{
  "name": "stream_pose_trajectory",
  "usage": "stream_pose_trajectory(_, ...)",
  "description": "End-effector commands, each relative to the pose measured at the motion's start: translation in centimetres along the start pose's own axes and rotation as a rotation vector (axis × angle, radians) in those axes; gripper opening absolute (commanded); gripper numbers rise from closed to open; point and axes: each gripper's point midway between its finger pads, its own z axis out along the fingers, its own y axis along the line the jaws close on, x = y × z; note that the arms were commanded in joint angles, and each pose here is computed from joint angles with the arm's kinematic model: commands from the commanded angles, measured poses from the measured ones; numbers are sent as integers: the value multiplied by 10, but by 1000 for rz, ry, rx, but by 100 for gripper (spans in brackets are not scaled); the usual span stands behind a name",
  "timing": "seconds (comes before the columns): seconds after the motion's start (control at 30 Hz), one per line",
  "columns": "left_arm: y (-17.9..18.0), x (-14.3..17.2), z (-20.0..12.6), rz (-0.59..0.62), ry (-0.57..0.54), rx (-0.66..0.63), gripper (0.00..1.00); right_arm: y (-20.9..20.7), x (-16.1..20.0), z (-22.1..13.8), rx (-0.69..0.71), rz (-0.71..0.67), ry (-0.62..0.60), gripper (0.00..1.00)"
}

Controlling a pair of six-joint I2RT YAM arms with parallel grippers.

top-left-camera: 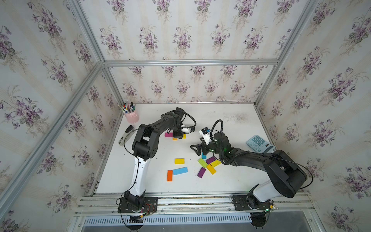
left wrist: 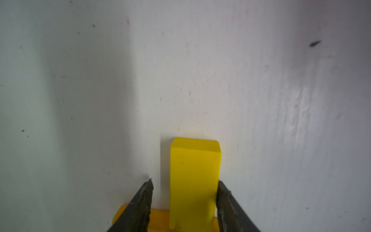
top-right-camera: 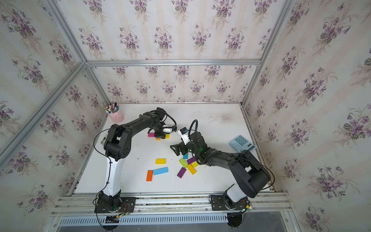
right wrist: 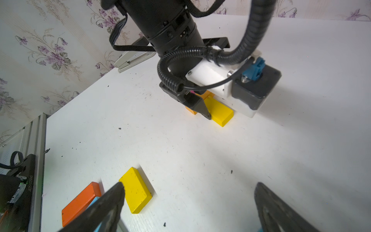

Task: Assemble the letter t with building blocks
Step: Assemble the building block at the center of the board.

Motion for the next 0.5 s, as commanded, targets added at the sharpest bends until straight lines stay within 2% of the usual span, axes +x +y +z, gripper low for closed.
stream_pose_trajectory(0.0, -2, 7, 8, 7, 39, 8, 52, 2, -3, 1, -13, -9, -3, 100)
stream_pose_trajectory(0.47, 4, 8, 9, 3, 40, -5, 52, 3, -3, 1, -15, -9, -2, 100)
